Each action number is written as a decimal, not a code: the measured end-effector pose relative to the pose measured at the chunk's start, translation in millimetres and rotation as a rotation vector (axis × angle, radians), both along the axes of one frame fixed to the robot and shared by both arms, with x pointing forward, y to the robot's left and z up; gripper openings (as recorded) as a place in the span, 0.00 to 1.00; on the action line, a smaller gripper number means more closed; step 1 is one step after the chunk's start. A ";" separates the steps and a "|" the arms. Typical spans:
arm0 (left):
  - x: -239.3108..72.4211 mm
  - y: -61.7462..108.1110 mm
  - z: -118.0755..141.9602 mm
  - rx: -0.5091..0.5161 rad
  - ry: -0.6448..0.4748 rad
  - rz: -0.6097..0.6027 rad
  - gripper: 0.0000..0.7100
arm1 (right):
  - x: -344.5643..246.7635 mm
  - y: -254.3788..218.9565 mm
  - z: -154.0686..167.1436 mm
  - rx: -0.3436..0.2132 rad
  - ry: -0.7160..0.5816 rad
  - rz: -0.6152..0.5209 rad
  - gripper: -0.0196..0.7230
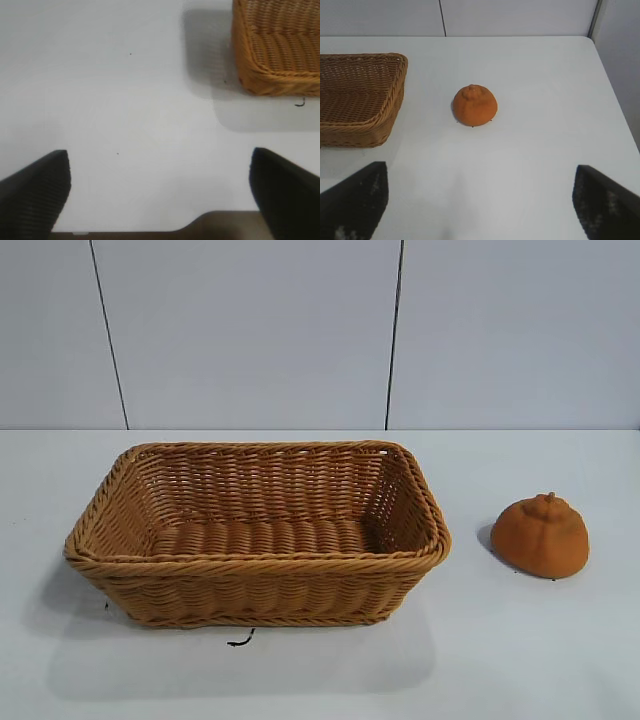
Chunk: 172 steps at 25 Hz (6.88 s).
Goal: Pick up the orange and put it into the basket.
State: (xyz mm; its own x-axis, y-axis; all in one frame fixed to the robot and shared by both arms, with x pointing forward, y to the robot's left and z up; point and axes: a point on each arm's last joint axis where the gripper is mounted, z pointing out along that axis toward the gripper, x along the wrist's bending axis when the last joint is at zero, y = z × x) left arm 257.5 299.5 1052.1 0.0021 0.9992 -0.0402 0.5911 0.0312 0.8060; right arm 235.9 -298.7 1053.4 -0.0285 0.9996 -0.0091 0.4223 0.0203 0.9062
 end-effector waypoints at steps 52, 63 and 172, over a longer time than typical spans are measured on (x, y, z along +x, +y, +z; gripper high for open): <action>-25.0 0.1 0.4 -0.003 -0.160 -0.006 0.98 | 396.3 17.8 -67.8 0.087 0.908 0.013 0.96; -24.9 0.1 0.6 -0.003 -0.161 -0.006 0.98 | 408.5 20.5 -144.9 0.104 1.078 0.026 0.96; -25.0 0.2 0.5 -0.002 -0.160 -0.005 0.98 | 470.3 149.1 -12.1 -0.136 0.730 0.189 0.96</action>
